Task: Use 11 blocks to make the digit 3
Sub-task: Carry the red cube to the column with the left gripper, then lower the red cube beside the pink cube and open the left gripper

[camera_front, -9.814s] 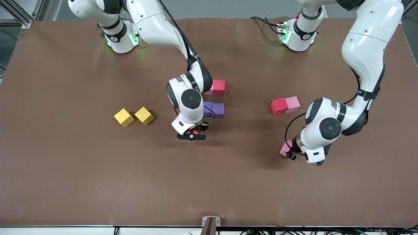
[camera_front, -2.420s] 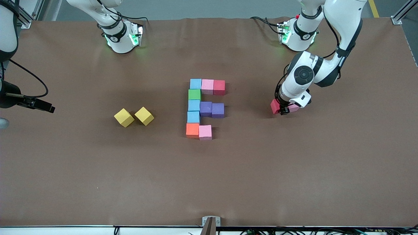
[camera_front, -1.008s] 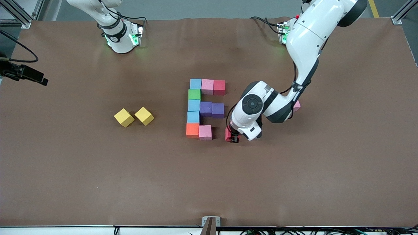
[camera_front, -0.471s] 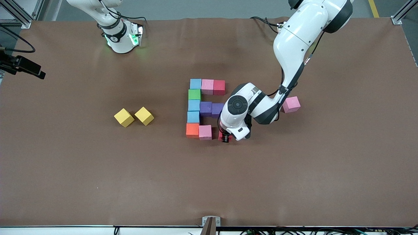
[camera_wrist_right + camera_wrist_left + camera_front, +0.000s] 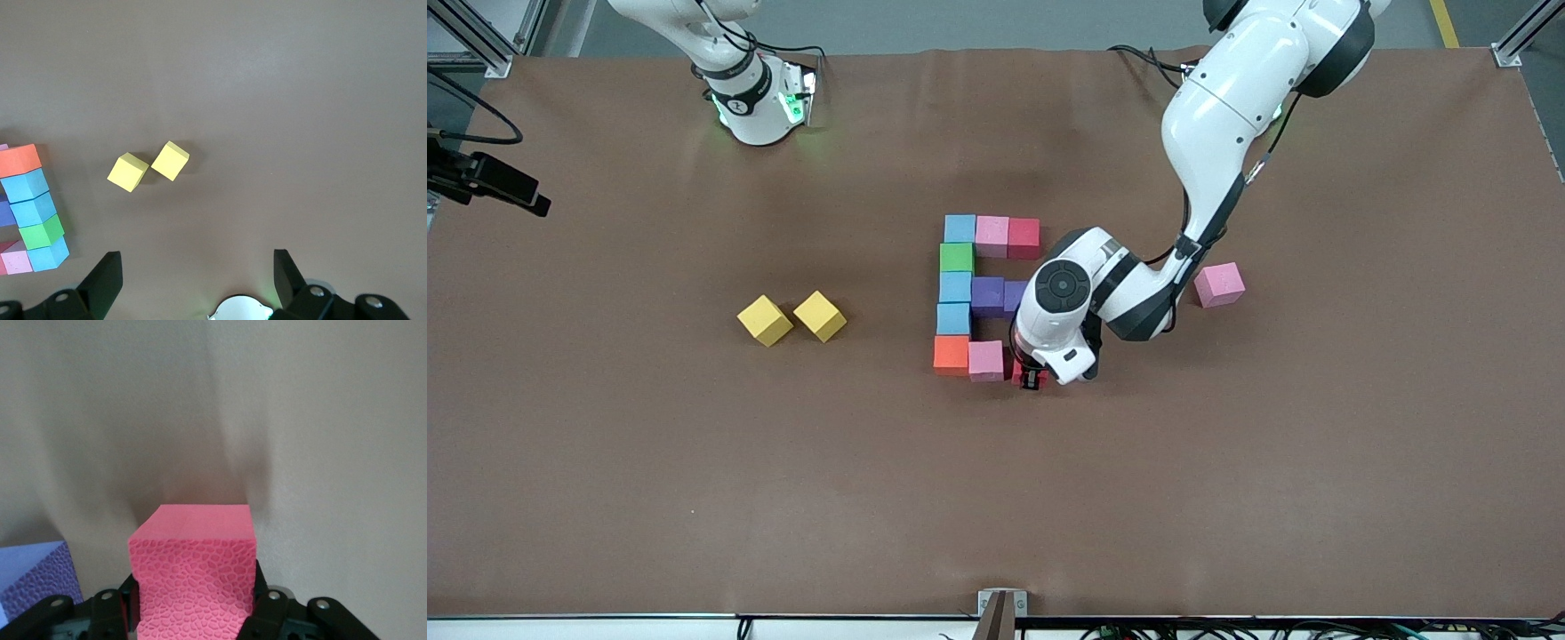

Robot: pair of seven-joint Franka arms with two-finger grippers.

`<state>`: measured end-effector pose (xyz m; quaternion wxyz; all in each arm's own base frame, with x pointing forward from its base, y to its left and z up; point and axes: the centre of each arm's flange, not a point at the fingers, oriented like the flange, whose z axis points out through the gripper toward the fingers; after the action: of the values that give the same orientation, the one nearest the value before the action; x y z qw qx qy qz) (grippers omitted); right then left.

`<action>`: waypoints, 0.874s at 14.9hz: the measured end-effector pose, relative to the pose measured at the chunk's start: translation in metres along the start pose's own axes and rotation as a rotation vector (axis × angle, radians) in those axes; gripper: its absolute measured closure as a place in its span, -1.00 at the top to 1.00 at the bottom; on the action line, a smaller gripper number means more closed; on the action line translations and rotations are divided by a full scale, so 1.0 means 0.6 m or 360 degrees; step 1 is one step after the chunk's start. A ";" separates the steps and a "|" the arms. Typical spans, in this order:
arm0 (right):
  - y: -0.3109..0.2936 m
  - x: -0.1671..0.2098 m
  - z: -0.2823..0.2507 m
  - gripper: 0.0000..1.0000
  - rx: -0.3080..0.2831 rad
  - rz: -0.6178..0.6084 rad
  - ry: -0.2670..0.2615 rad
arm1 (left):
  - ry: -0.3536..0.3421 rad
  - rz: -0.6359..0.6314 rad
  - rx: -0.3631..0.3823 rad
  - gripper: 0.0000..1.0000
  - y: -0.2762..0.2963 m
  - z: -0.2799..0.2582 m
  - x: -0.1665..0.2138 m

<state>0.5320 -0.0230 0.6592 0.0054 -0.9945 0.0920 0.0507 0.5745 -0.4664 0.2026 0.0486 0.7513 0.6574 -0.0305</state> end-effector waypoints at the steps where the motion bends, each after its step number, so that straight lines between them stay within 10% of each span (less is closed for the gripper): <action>1: 0.000 0.000 0.000 1.00 0.0000 0.0000 0.0000 | -0.0003 0.0000 -0.0003 0.20 0.002 0.000 -0.001; 13: 0.001 0.000 0.000 1.00 0.0000 0.0001 0.0000 | -0.0016 -0.0048 -0.0015 0.18 0.010 0.001 -0.005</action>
<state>0.5321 -0.0234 0.6590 0.0053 -0.9944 0.0923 0.0506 0.5798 -0.4699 0.2027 0.0551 0.7410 0.6685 -0.0318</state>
